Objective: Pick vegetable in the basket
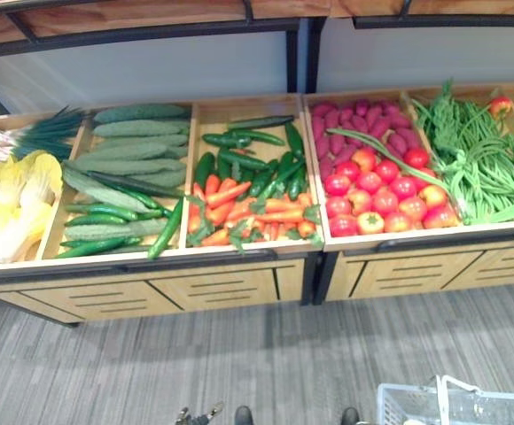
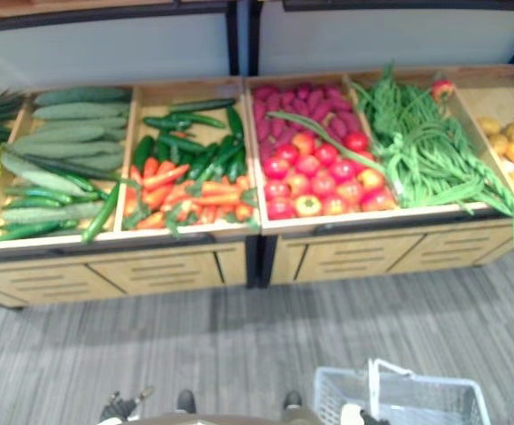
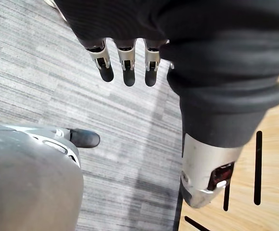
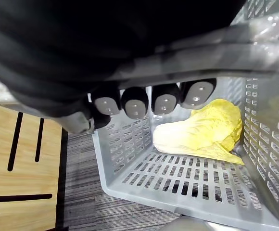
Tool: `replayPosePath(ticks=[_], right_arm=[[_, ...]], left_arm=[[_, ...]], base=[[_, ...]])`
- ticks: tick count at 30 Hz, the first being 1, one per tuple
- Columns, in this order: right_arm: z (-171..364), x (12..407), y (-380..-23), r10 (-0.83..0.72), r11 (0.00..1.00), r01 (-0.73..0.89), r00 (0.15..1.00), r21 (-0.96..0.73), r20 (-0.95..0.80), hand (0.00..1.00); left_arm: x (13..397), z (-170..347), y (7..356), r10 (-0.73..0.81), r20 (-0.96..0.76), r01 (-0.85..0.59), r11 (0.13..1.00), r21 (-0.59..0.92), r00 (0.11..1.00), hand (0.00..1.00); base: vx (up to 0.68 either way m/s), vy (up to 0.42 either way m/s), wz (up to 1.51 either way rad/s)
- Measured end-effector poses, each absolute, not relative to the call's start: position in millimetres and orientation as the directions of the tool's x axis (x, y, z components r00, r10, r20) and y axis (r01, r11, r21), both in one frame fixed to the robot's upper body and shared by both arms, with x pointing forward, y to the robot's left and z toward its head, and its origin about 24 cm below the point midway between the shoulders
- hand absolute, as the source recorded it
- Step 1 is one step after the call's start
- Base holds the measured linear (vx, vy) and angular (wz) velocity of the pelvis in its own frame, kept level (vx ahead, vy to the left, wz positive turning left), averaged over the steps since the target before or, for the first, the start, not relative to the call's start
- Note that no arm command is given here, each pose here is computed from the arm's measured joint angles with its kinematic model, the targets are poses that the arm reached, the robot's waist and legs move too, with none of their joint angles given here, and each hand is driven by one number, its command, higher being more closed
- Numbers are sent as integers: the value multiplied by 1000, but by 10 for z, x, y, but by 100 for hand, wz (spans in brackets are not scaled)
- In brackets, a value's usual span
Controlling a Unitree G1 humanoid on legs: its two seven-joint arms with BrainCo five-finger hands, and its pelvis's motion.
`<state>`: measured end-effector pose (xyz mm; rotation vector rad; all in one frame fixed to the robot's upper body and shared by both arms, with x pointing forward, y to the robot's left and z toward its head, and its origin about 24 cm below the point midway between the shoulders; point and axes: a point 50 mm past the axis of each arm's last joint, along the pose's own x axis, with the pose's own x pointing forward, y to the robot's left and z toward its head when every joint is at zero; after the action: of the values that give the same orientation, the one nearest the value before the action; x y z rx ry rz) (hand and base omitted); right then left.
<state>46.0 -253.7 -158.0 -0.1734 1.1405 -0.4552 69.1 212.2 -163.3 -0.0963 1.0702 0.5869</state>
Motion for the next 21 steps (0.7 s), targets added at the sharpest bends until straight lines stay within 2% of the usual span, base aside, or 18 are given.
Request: replayPosePath(ticks=[8, 16, 18, 20, 21], right_arm=[[-1577, 471, -2537, -430, 897, 266, 343, -353, -835, 100], [-1563, 429, -2605, -415, 902, 274, 341, -333, -844, 100], [-1557, 400, -2631, -411, 903, 277, 339, -328, -846, 100], [-1539, 311, -2670, -430, 888, 323, 331, -327, -840, 100], [-1533, 298, -2676, -434, 886, 329, 332, -328, -838, 100]], left_arm=[[687, -1633, 2132, 396, -849, -491, 849, 194, 349, 0], [755, -1602, 2200, 382, -838, -462, 868, 180, 390, 0], [847, -1527, 2315, 448, -795, -526, 828, 195, 409, 0], [1189, -1158, 2609, 622, -616, -700, 697, 155, 483, 0], [1282, -1016, 2686, 666, -548, -728, 671, 142, 506, 0]], base=[[1, 3, -9], [-16, 2, 5], [-20, 3, 10], [-4, 1, 24], [17, 0, 13]])
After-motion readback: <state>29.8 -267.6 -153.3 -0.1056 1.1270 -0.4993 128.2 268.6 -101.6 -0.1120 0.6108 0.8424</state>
